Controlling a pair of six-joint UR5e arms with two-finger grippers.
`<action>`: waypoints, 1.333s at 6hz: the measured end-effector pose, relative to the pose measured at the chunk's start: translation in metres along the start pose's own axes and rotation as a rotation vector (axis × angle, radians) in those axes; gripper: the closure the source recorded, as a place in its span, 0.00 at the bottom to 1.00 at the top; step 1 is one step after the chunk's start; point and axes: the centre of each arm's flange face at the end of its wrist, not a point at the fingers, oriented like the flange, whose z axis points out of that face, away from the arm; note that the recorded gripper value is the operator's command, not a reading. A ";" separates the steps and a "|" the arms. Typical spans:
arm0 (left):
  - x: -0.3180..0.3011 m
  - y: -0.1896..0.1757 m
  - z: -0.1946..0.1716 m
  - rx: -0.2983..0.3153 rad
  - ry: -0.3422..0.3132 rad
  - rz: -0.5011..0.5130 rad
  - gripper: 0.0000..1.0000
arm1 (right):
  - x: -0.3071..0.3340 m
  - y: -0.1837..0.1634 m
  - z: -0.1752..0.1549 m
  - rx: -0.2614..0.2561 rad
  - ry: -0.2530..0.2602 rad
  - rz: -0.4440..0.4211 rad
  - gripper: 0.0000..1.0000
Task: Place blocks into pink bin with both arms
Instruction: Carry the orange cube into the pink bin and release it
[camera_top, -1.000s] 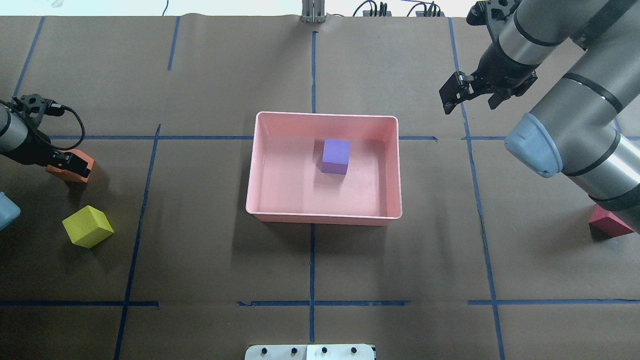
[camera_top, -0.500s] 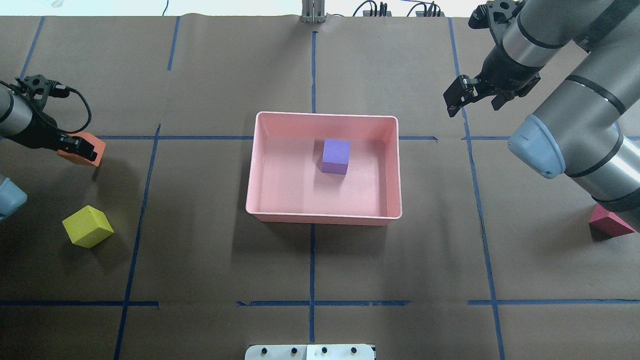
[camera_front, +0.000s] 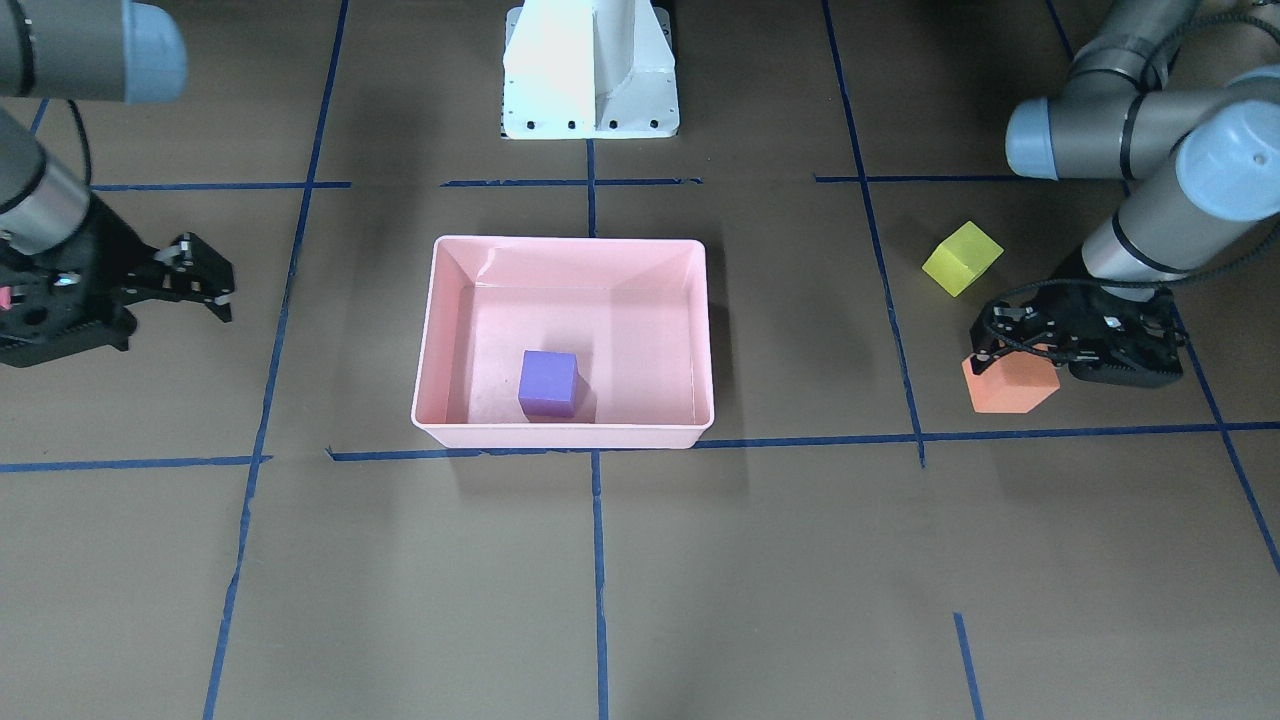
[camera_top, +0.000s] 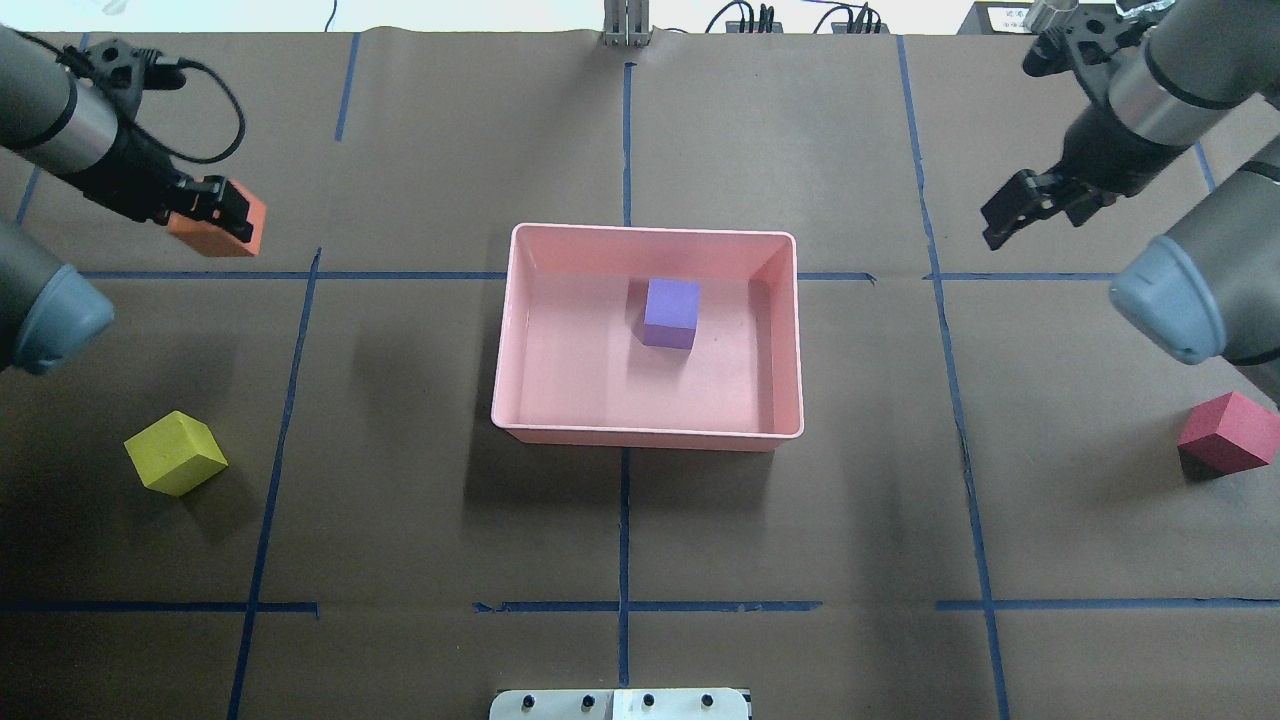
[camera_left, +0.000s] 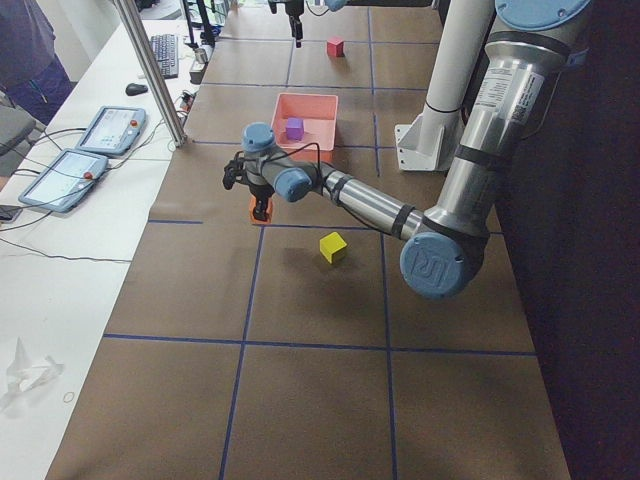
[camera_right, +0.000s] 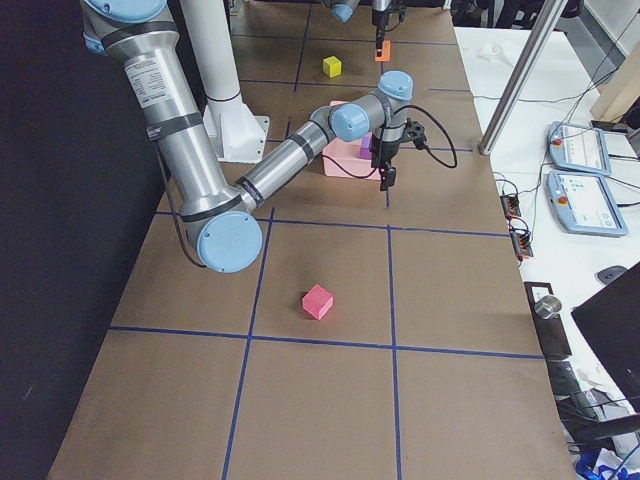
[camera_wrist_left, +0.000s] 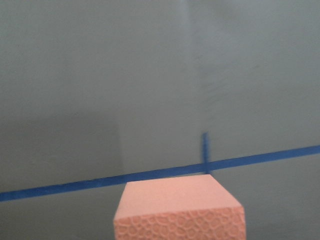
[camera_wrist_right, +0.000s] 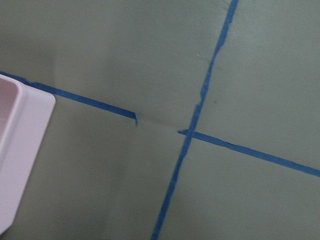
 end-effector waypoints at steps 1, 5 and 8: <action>0.067 -0.006 -0.033 -0.005 0.013 -0.066 0.54 | 0.051 0.027 -0.003 -0.014 0.007 -0.058 0.00; 0.305 0.068 0.000 -0.012 0.032 -0.110 0.00 | 0.198 0.144 0.007 -0.061 0.024 -0.203 0.01; 0.330 0.083 0.010 0.003 0.023 -0.106 0.00 | 0.258 0.200 0.065 0.055 0.035 -0.352 0.01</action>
